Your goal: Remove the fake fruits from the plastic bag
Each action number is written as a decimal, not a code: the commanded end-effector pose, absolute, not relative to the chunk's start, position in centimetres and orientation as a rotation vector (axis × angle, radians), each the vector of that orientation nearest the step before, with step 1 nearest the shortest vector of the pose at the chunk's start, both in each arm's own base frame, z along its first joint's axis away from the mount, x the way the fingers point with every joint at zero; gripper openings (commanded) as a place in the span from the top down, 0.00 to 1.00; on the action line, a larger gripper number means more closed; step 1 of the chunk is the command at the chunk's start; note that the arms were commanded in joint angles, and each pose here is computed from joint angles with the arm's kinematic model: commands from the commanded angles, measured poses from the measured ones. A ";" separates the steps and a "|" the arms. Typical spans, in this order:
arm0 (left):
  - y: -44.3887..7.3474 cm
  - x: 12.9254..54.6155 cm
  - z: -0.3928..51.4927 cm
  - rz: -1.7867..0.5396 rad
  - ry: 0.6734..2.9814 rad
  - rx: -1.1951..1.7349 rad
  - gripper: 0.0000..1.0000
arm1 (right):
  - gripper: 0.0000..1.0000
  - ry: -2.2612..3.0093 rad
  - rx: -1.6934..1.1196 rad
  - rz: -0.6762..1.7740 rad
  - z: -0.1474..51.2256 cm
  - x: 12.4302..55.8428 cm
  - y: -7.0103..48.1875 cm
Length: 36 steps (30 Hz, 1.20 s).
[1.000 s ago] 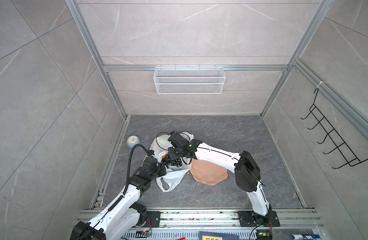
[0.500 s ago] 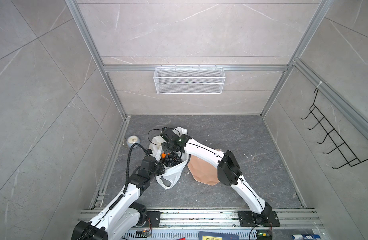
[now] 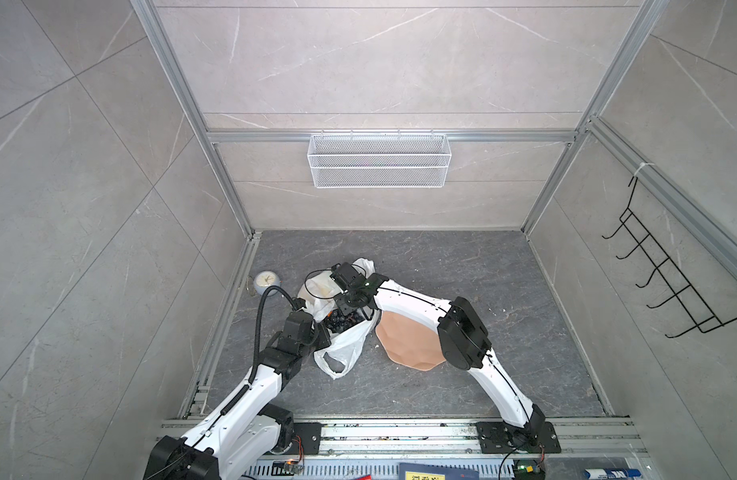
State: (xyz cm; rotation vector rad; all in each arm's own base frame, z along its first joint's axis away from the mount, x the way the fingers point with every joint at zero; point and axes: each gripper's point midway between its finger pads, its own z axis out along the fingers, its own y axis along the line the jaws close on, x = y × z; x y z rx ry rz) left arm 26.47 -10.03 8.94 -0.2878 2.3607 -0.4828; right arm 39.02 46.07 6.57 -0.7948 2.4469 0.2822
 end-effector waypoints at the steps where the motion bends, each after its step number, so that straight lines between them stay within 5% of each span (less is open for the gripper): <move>1: -10.1 27.2 9.8 -0.491 2.317 -0.267 0.89 | 0.43 2.375 -0.820 0.349 9.8 39.6 46.2; 6: -9.4 26.9 9.6 -0.435 2.353 -0.290 0.84 | 0.42 2.306 -0.791 0.441 12.6 39.0 46.1; 10: -7.5 25.6 9.7 -0.338 2.413 -0.416 0.50 | 0.47 2.285 -0.760 0.436 14.1 39.1 45.7; 14: -6.0 24.2 12.6 -0.265 2.414 -0.457 0.35 | 0.47 2.261 -0.724 0.431 15.1 39.5 45.5; 25: -6.2 22.0 18.3 -0.309 2.430 -0.362 0.20 | 0.47 2.250 -0.717 0.468 15.4 40.6 46.8; 30: -6.4 25.1 21.9 -0.127 2.404 -0.200 0.15 | 0.47 2.245 -0.710 0.513 15.3 41.0 47.6; 36: -8.0 30.1 19.2 0.008 2.485 -0.155 0.00 | 0.47 2.242 -0.696 0.560 15.3 41.4 48.2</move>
